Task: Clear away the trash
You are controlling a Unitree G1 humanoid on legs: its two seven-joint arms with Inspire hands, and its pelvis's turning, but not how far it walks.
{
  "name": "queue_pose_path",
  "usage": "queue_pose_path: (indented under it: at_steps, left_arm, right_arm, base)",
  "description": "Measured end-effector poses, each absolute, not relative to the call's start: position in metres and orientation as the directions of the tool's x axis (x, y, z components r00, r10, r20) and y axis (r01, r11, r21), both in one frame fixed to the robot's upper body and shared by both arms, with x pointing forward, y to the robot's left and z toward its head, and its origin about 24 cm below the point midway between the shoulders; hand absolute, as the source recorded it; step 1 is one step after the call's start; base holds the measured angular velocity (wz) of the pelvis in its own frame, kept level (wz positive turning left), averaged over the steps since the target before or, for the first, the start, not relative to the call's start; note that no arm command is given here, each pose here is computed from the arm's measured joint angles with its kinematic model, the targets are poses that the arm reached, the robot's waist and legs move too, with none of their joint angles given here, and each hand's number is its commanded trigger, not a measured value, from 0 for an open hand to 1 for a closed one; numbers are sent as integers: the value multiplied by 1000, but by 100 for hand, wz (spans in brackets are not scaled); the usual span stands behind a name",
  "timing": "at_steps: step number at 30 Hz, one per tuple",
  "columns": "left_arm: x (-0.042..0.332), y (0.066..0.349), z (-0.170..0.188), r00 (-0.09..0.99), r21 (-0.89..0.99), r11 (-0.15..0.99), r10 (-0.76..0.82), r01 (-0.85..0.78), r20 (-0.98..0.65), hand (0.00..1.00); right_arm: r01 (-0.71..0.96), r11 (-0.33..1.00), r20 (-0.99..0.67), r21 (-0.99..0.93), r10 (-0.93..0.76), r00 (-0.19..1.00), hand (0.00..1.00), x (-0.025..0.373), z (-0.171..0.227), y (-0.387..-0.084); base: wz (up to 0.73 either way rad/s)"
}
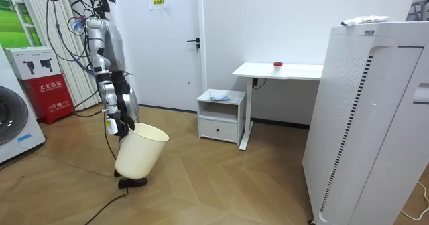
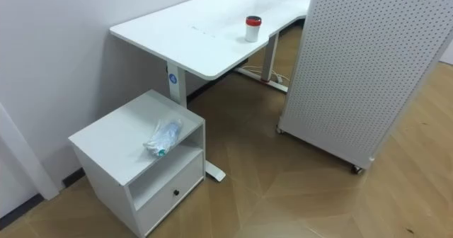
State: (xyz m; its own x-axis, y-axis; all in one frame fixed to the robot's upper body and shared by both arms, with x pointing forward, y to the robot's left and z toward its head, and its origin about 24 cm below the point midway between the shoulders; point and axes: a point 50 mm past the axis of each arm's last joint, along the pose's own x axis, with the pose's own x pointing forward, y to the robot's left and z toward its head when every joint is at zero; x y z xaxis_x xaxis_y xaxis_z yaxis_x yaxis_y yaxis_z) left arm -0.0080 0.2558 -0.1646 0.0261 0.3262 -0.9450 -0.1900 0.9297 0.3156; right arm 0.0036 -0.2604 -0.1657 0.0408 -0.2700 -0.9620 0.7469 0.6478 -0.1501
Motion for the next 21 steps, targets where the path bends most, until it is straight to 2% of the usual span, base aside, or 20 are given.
queue_pose_path:
  at_steps: [7, 14, 21]
  left_arm:
    - [-7, 256, -165, 43, 317, 928, 331, -193, -943, 0]
    - [-19, 255, -165, -4, 321, 928, 326, -188, -945, 0]
    - [-17, 254, -166, -1, 319, 930, 324, -183, -946, 0]
  right_arm:
    - [718, 680, -960, -151, -275, 58, 100, 7, -166, -260]
    - [717, 687, -965, -120, -249, 77, 100, 6, -166, -258]
    - [694, 710, -966, -121, -246, 83, 100, 7, -167, -257]
  base:
    - [-2]
    - [0]
    - [0]
